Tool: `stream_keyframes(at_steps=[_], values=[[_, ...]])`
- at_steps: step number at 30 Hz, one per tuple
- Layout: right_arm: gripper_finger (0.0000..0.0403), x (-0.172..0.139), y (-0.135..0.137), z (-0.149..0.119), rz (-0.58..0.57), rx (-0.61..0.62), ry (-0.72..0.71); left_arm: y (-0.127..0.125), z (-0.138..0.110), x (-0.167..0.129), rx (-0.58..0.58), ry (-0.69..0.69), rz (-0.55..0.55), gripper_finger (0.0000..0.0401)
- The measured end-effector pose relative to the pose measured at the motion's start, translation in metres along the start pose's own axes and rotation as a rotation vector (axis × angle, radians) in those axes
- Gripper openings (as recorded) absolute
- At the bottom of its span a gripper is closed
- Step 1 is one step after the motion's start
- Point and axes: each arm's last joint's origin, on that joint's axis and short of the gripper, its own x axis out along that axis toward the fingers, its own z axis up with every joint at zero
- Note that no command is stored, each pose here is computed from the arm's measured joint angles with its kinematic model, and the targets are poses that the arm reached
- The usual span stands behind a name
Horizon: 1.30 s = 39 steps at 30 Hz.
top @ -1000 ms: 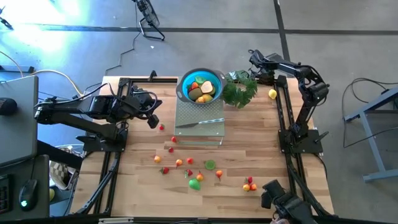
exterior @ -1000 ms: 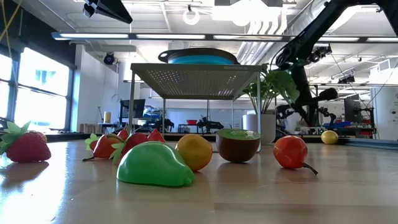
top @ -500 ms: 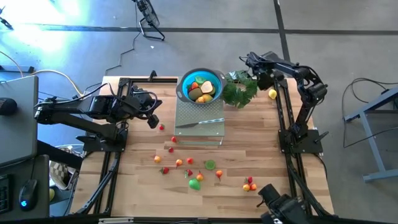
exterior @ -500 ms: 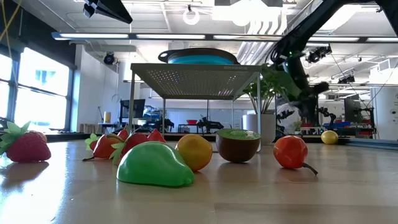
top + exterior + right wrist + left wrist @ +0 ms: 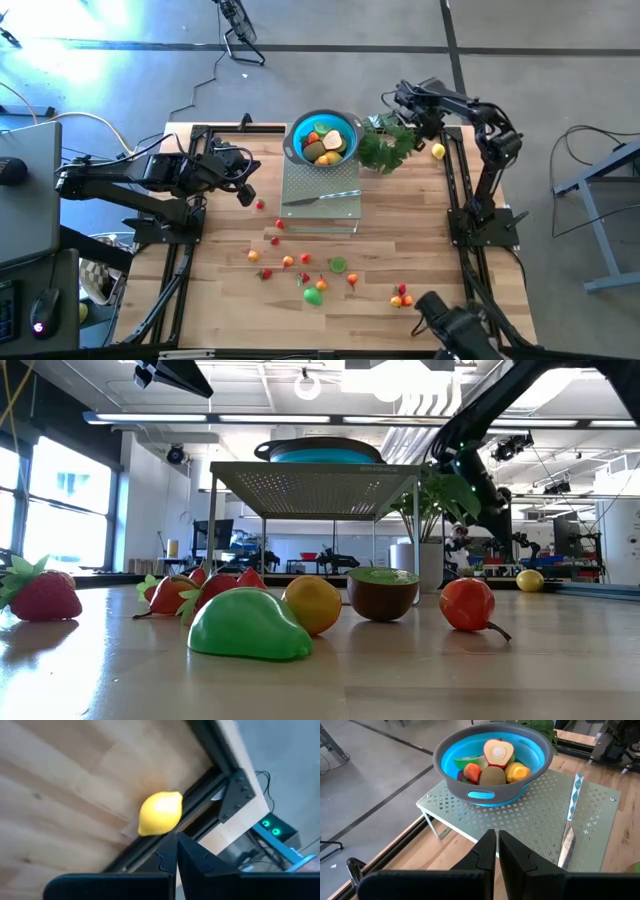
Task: Pick & Place Fruit
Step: Put the yellow lemon in the blue bowl on the shelf
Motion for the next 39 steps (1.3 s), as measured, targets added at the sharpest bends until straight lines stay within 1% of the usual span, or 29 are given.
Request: stream_keyframes(at_steps=[5, 8, 11, 15, 17, 20, 22, 24, 27, 30, 33, 35, 39], values=[[0.0003, 0.016, 0.006, 0.007, 0.027, -0.135, 0.101, 0.0, 0.0, 0.0, 0.0, 0.0, 0.0, 0.0014], [0.0003, 0.02, 0.005, 0.007, 0.041, -0.178, 0.128, 0.0, 0.0, 0.0, 0.0, 0.0, 0.0, 0.0014], [0.0003, 0.02, -0.002, 0.008, 0.043, -0.154, 0.113, 0.0, 0.0, 0.0, 0.002, 0.001, 0.0, 0.0014], [0.0003, 0.006, -0.014, 0.013, 0.092, -0.08, 0.038, 0.0, 0.0, 0.0, 0.003, 0.001, 0.0, 0.0014], [0.0003, -0.003, -0.019, 0.016, 0.087, -0.06, 0.0, 0.0, 0.0, 0.0, 0.003, 0.001, 0.0, 0.0014], [0.0003, -0.014, -0.019, 0.019, 0.076, -0.055, -0.04, 0.0, 0.0, 0.0, 0.004, 0.001, 0.0, 0.0014], [0.0003, -0.02, -0.019, 0.021, 0.088, -0.03, -0.067, 0.0, 0.0, 0.0, 0.003, 0.001, 0.0, 0.0014], [0.0002, -0.024, -0.019, 0.022, 0.129, 0.042, -0.086, 0.0, 0.0, 0.0, 0.001, 0.001, 0.0, 0.0014], [0.0002, -0.021, -0.027, 0.02, 0.184, 0.242, -0.072, 0.0, 0.0, 0.0, 0.0, 0.001, 0.0, 0.0014], [0.0002, -0.015, -0.039, 0.017, 0.179, 0.452, -0.042, 0.0, 0.0, 0.0, 0.0, 0.001, 0.0, 0.0014], [0.0002, -0.011, -0.047, 0.013, 0.185, 0.601, -0.013, 0.0, 0.0, 0.0, 0.0, 0.001, -0.001, 0.0014], [0.0002, -0.007, -0.047, 0.011, 0.185, 0.67, 0.018, 0.0, 0.0, 0.0, 0.0, 0.002, -0.003, 0.0014], [0.0002, -0.002, -0.043, 0.01, 0.131, 0.664, 0.04, 0.0, -0.001, 0.0, 0.001, 0.007, -0.003, 0.0014]])
